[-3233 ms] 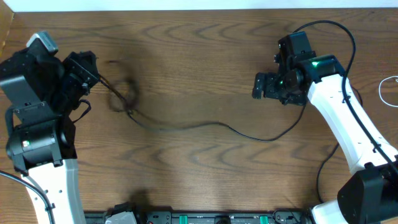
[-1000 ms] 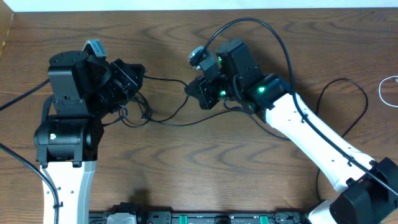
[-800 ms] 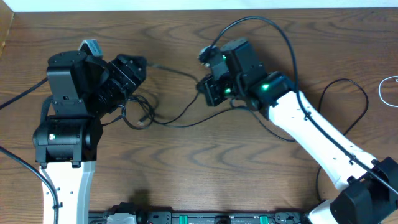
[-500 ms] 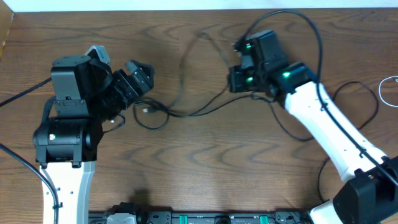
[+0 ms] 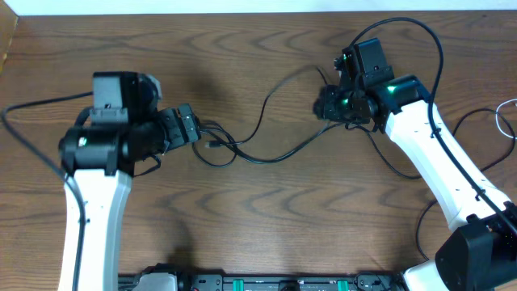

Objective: Untangle cables

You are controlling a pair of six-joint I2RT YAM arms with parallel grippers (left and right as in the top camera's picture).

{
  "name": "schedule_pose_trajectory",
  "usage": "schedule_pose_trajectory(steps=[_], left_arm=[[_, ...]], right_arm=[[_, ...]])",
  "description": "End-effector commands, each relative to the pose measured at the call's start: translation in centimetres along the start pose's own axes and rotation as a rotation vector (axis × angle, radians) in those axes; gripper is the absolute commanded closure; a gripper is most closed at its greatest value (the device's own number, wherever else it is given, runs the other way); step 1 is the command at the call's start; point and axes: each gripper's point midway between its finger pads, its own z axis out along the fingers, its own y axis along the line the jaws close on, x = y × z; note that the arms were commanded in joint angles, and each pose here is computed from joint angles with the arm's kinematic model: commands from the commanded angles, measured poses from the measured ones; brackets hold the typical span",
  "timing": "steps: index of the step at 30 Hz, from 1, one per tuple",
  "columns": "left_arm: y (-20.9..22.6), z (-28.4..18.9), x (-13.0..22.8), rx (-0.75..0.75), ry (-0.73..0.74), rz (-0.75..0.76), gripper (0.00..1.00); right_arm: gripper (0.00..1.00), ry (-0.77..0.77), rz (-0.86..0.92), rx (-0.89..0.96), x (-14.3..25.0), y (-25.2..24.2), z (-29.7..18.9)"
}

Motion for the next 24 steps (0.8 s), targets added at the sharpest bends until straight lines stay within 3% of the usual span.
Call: schedule_pose_trajectory(steps=[1, 3, 13, 18, 24], left_arm=[[1.1, 1.8, 0.3, -0.05, 0.069, 0.095, 0.05], [1.4, 3.1, 0.6, -0.064, 0.117, 0.086, 0.05], [3.0, 8.1, 1.7, -0.116, 0.288, 0.052, 0.08], [3.8, 10.3, 2.7, -0.142, 0.375, 0.031, 0.15], [6.4, 12.0, 3.1, -0.277, 0.416, -0.003, 0.15]], right_arm=[[0.09, -0.003, 0.01, 0.009, -0.1, -0.3, 0.0], [0.01, 0.0, 0.005, 0.008, 0.0, -0.2, 0.0], [0.01, 0.017, -0.036, 0.001, 0.3, -0.2, 0.0], [0.01, 0.019, -0.036, 0.002, 0.4, -0.2, 0.0], [0.01, 0.019, -0.036, 0.002, 0.4, -0.2, 0.0]])
